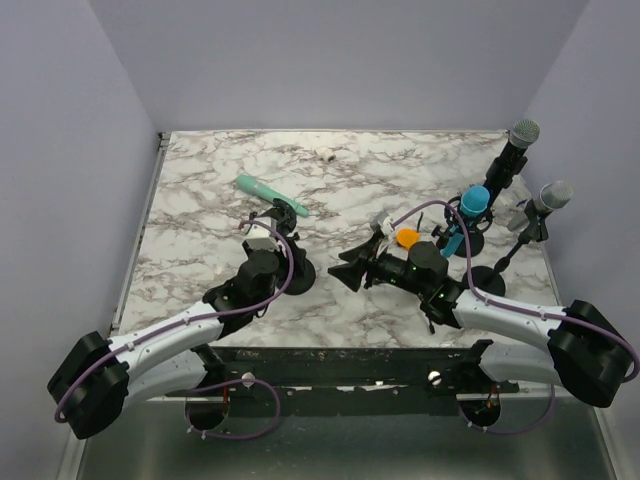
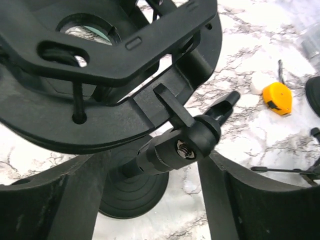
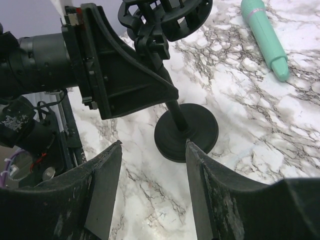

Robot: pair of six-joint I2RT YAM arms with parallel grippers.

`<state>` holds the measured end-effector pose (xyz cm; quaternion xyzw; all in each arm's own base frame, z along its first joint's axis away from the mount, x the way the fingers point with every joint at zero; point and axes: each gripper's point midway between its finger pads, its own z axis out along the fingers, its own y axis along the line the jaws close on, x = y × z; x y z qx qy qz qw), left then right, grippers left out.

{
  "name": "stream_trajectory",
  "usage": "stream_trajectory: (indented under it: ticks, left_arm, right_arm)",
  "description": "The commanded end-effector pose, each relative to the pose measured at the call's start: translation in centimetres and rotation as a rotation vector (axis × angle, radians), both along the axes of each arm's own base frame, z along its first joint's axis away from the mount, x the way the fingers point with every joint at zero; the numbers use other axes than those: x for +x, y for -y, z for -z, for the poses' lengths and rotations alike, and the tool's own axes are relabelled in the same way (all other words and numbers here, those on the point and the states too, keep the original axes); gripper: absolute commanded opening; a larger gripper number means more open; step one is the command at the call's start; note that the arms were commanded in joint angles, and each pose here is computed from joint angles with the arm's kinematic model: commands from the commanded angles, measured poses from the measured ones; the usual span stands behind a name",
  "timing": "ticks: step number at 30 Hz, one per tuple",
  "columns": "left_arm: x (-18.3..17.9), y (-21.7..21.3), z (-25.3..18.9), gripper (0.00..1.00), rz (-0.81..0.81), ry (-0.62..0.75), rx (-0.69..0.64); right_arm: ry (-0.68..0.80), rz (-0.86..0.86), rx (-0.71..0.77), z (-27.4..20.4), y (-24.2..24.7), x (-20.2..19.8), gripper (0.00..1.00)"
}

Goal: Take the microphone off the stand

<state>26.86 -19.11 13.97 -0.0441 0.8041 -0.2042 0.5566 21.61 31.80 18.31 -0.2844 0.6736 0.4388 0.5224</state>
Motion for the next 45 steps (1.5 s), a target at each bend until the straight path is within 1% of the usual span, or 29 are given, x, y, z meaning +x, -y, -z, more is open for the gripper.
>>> stream_trajectory:
  ticks: [1, 8, 18, 20, 23, 26, 29, 33, 35, 36, 38, 41, 45]
  left_arm:
    - [1.2, 0.5, -1.1, 0.63, -0.033, 0.041, 0.004]
    - [2.0, 1.4, -1.8, 0.49, -0.044, 0.048, 0.039]
    - [2.1, 0.9, -2.0, 0.19, -0.073, 0.042, 0.098]
    - [2.2, 0.6, -2.2, 0.11, -0.084, 0.044, 0.108]
    - [2.2, 0.2, -2.8, 0.03, -0.092, 0.052, 0.124]
    - [2.0, -0.6, -3.7, 0.0, -0.111, 0.067, 0.148]
    - [1.9, -2.3, -4.7, 0.0, -0.16, 0.081, 0.186]
    - [2.2, -5.6, -6.0, 0.0, -0.222, 0.084, 0.183]
    - [2.7, -8.0, -6.5, 0.0, -0.287, 0.077, 0.168]
    - [2.9, -9.2, -6.9, 0.0, -0.326, 0.082, 0.159]
    - [3.2, -12.1, -7.1, 0.0, -0.455, 0.072, 0.133]
    - [3.6, -16.6, -7.6, 0.0, -0.686, 0.073, 0.052]
    - [4.8, -20.9, -7.1, 0.0, -0.895, 0.083, -0.006]
  right_arm:
    - [0.017, 0.01, 0.01, 0.0, 0.2, -0.1, 0.55]
    - [0.02, 0.016, 0.01, 0.0, 0.3, 0.0, 0.55]
    - [0.013, 0.015, 0.002, 0.2, 0.2, 0.0, 0.54]
    - [0.016, 0.012, 0.004, 0.1, 0.2, 0.0, 0.53]
    - [0.015, 0.017, -0.001, 0.3, 0.2, 0.1, 0.53]
    - [0.011, 0.007, -0.006, 0.4, 0.1, 0.0, 0.53]
    - [0.016, 0.013, -0.001, 0.2, 0.2, 0.1, 0.53]
    - [0.02, 0.009, 0.005, -0.1, 0.2, -0.1, 0.53]
    - [0.019, 0.009, 0.007, -0.1, 0.2, -0.1, 0.53]
    - [0.018, 0.005, 0.007, -0.1, 0.2, -0.1, 0.53]
    - [0.018, 0.002, 0.01, -0.1, 0.2, -0.2, 0.53]
    - [0.019, 0.008, 0.01, -0.1, 0.2, -0.1, 0.53]
    - [0.014, 0.0, 0.009, 0.1, 0.1, -0.2, 0.53]
